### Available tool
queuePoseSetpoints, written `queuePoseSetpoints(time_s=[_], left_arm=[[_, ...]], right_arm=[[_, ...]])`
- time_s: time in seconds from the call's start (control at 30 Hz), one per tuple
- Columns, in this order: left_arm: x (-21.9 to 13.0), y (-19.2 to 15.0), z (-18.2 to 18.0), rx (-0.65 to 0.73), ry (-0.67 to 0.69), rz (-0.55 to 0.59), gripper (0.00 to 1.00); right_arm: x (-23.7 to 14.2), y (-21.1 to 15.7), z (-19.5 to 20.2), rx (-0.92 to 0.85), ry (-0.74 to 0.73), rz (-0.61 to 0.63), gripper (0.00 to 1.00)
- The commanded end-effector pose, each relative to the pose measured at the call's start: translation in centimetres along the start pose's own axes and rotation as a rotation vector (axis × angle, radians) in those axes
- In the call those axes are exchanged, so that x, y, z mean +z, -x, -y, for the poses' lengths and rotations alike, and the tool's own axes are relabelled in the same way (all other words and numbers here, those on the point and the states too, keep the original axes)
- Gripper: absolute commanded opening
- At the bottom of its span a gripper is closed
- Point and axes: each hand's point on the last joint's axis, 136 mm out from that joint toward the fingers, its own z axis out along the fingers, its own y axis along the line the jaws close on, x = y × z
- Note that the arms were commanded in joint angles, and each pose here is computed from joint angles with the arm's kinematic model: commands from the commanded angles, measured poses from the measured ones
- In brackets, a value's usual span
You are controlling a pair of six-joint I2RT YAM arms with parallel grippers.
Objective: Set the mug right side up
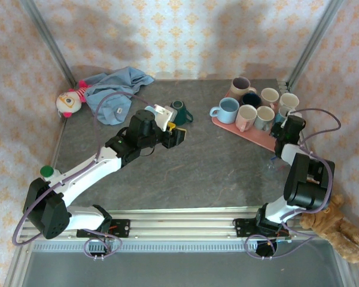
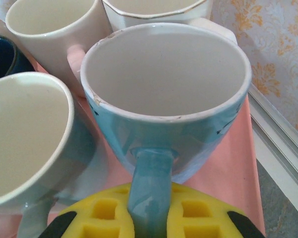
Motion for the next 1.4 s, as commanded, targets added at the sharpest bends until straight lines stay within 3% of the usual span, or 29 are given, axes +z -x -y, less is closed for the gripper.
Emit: queuePoseSetpoints(time_s=[0.0,1.07,1.37], left_arm=[[-0.6,1.8,0.3,0.032,0.009,0.068,0.58],[-2.4,2.1,0.1,0.141,0.047,0.104,0.58],[-2.1,1.7,0.1,0.132,0.038,0.093,0.58]], right_arm=[[-0.1,3.8,-0.2,-0.002,0.004,0.084,0.0],[2.0,0.9,0.5,-0.021,-0.047,-0.216,0.0],[1.0,0.8,-0.2,0.006,-0.008,-0.188,0.19]])
